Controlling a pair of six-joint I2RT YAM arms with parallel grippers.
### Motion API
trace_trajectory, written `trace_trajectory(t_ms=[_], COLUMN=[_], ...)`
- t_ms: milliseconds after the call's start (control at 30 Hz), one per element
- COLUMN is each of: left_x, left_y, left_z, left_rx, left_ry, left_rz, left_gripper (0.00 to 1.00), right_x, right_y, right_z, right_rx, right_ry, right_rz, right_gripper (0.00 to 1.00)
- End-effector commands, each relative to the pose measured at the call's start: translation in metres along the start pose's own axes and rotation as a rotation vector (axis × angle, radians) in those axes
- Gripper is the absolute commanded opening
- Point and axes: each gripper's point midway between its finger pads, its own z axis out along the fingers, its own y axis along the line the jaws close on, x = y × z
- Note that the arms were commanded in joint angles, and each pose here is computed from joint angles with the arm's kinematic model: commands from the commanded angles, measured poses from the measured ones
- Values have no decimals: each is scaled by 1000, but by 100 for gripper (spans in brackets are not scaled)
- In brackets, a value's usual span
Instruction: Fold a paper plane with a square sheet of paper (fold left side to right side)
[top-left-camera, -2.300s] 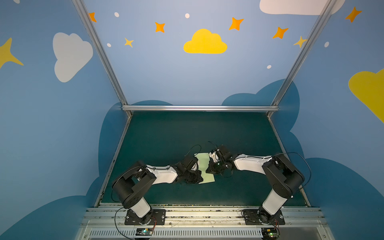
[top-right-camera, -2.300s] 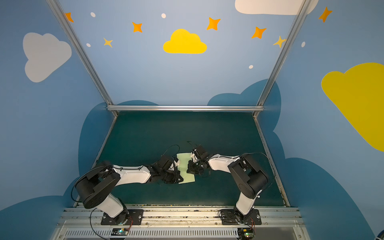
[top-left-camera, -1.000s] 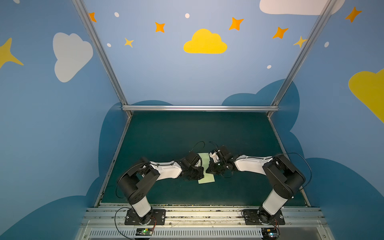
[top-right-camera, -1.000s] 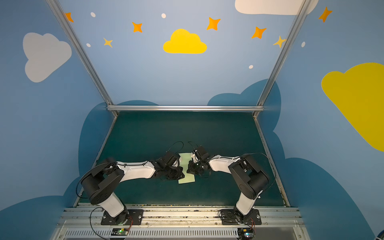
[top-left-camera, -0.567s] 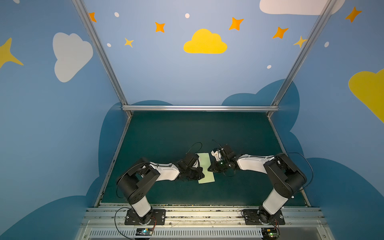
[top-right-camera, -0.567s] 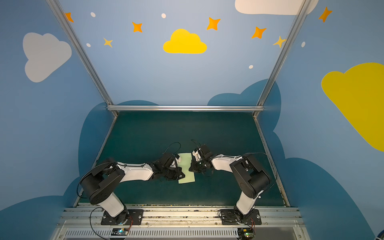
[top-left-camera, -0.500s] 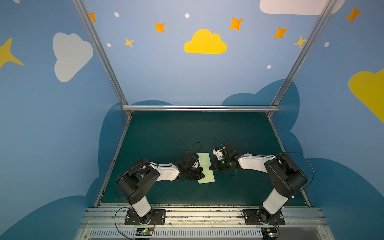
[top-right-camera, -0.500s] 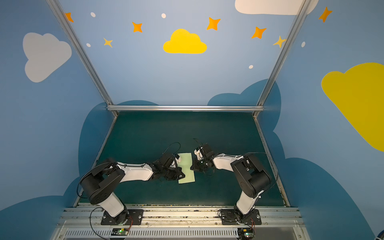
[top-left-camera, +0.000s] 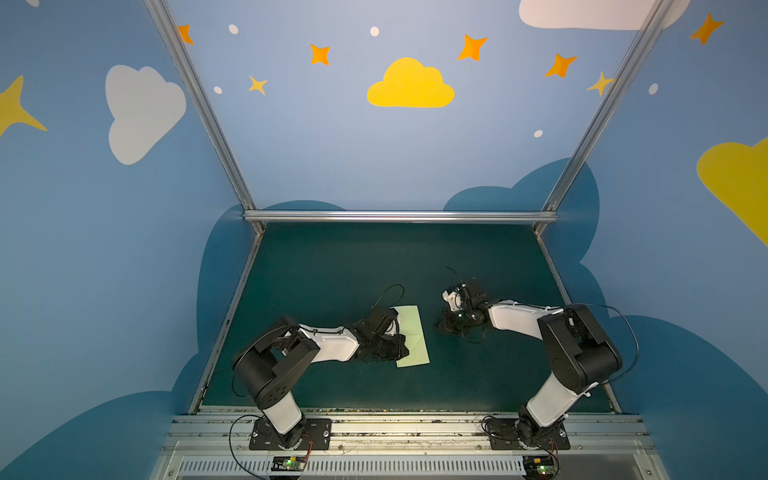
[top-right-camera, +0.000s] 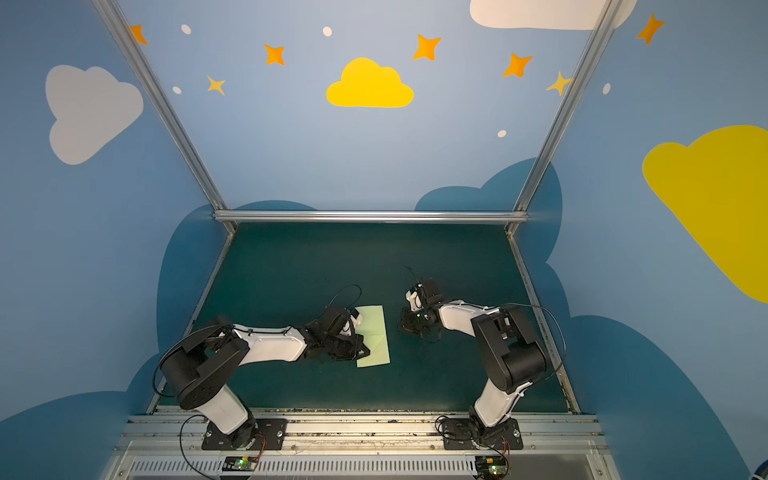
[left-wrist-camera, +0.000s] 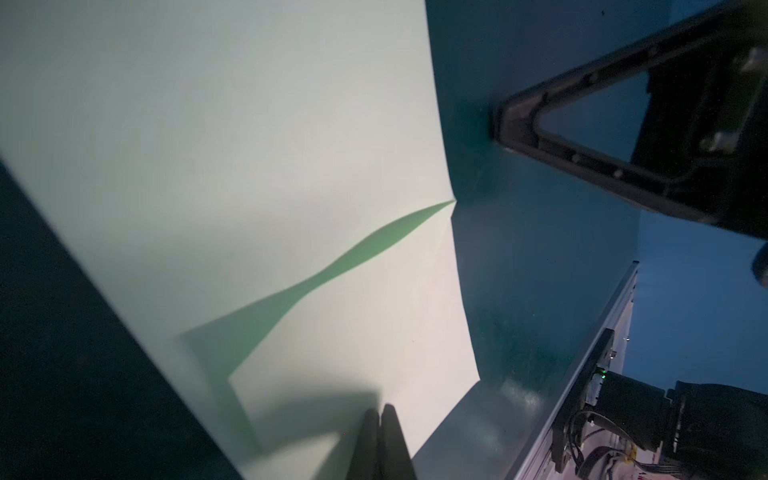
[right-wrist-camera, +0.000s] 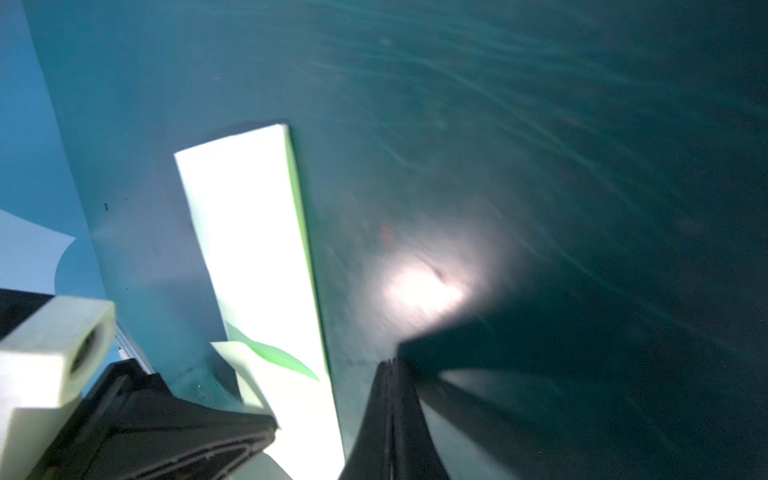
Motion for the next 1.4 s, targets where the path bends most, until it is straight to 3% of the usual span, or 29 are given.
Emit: trace_trajectory(t_ms=[0, 200, 533, 933, 1367], left_x=[0, -28, -36, -30, -20], left_y=[-3, -24, 2, 37, 51], left_z=[-12, -26, -20, -7, 2], left_rx=[-54, -32, -91, -141, -153], left_ry=[31, -8, 9, 32, 59], left_rz=[15, 44, 24, -26, -38], left_gripper=[9, 19, 17, 14, 11], right_x=[33, 52, 70, 93, 76], right_y=[-22, -3, 19, 22, 37], right_z=[-5, -15, -25, -1, 29], right_rx=[65, -29, -77, -95, -153], right_ry=[68, 49, 45, 107, 66], right_rz=[79, 117, 102, 107, 107], right_gripper=[0, 1, 22, 39, 47])
